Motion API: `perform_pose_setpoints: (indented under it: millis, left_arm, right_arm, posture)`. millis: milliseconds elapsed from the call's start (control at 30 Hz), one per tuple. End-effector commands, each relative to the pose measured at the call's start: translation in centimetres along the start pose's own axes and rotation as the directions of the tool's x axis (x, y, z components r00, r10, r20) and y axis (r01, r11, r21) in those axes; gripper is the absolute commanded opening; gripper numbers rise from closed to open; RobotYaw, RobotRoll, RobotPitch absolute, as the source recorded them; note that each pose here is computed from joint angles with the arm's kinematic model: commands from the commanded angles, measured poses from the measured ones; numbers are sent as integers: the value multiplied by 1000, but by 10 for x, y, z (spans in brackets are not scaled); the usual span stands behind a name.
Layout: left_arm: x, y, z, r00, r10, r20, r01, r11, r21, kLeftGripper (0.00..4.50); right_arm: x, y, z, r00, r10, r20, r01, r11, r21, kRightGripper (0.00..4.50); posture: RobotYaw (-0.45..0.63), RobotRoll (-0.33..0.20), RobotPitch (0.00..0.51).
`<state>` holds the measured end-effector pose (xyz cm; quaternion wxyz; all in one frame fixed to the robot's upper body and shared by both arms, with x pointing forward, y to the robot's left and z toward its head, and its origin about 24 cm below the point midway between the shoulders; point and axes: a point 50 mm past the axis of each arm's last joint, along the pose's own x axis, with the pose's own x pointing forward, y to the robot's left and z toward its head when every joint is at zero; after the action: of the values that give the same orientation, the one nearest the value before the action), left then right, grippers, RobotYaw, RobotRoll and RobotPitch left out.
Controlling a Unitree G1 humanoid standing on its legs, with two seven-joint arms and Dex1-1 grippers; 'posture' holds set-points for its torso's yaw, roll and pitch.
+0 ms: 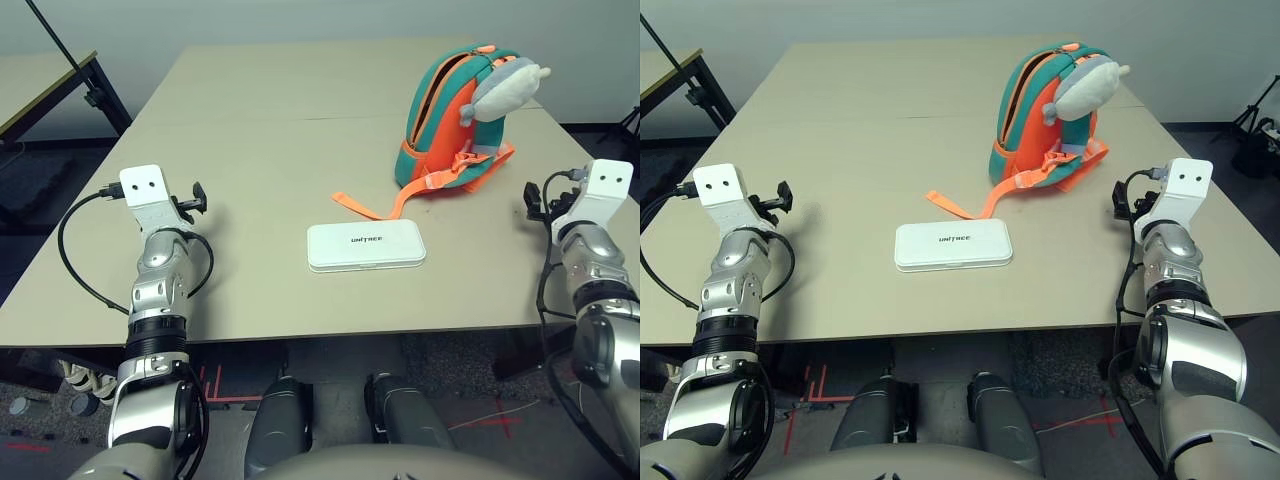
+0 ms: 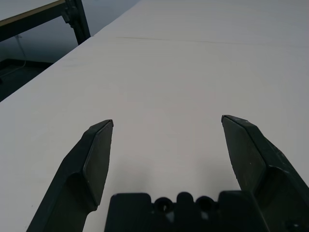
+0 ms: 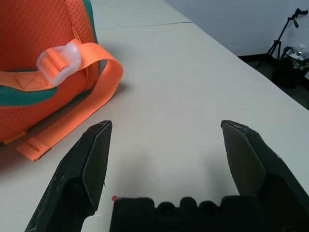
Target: Put the pencil case into the backpack and zip it.
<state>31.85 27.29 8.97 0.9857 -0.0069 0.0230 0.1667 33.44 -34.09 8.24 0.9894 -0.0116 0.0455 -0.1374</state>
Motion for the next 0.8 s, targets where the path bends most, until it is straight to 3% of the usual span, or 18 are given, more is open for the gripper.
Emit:
perform_pose_setpoints:
  millis: [33, 233, 433, 600, 800]
  left_arm:
    - [-2, 5, 2, 1000, -11, 12, 11, 1000, 6, 4500]
    - [0, 0, 16, 971, -228, 77, 229, 973, 0, 4500]
    - [3, 17, 24, 912, -409, 28, 409, 913, 9, 4500]
    - [-5, 19, 33, 736, -672, -88, 656, 739, -154, 4500]
    - [-12, 15, 44, 513, -833, -205, 719, 548, -427, 4500]
  right_arm:
    - [1, 3, 2, 1000, 18, 10, -18, 1000, -8, 4456]
    - [1, 9, 5, 997, 74, 37, -74, 997, -7, 4456]
    - [-5, 5, 12, 970, 238, 45, -235, 970, -62, 4456]
    - [-26, 6, 28, 862, 506, -25, -503, 848, -170, 4456]
    - [-62, 22, 43, 671, 714, -199, -740, 632, -229, 4456]
  posture:
    - [-8, 0, 67]
    - [0, 0, 47]
    - [-43, 0, 34]
    - [-75, 0, 30]
    - [-105, 0, 34]
